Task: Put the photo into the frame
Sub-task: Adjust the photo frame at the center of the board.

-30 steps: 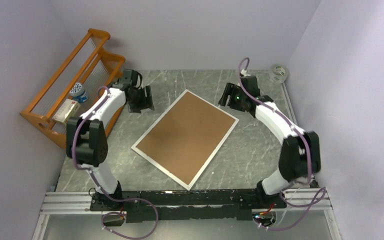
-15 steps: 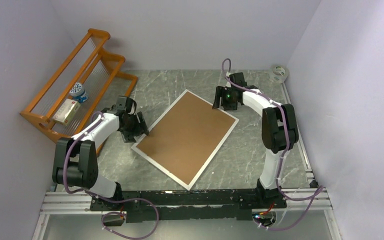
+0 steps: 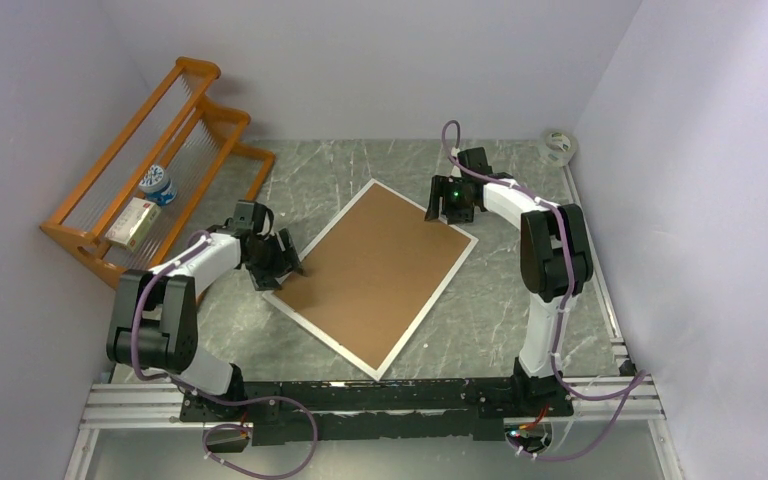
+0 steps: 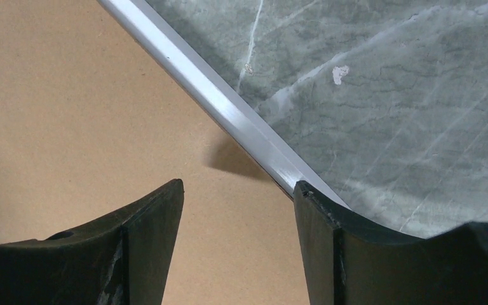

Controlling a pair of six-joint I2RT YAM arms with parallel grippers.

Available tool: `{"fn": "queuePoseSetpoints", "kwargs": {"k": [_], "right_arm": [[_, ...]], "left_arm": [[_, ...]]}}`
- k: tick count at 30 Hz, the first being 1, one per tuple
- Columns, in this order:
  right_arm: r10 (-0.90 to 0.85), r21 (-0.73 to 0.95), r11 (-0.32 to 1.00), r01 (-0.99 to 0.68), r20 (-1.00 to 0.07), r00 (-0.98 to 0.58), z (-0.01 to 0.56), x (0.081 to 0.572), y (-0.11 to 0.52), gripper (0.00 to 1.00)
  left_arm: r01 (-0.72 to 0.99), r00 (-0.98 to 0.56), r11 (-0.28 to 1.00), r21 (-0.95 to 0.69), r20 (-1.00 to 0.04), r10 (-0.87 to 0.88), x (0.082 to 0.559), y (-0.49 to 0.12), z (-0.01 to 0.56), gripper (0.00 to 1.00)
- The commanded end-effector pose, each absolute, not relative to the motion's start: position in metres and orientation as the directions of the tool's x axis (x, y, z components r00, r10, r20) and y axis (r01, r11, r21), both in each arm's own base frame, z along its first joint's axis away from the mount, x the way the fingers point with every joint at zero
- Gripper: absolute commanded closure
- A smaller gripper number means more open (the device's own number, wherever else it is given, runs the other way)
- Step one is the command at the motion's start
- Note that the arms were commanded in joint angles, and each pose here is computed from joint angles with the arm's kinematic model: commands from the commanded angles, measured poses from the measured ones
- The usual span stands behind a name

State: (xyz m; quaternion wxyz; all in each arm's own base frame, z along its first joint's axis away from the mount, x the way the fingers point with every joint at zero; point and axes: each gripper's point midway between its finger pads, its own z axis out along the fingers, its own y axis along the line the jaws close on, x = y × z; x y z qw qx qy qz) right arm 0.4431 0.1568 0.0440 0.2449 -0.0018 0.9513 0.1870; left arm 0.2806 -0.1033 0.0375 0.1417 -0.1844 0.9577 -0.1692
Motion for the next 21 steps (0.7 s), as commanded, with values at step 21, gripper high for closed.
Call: {"fn": "queuePoseSetpoints", "kwargs": {"k": [21], "right_arm": [[0.036, 0.555, 0.807, -0.203, -0.390, -0.920, 0.051, 0.390, 0.190, 0.33]], "left_arm": [[-0.246, -0.921, 0.850, -0.466, -0.160, -0.355, 0.296, -0.126, 0.020, 0.22]]}}
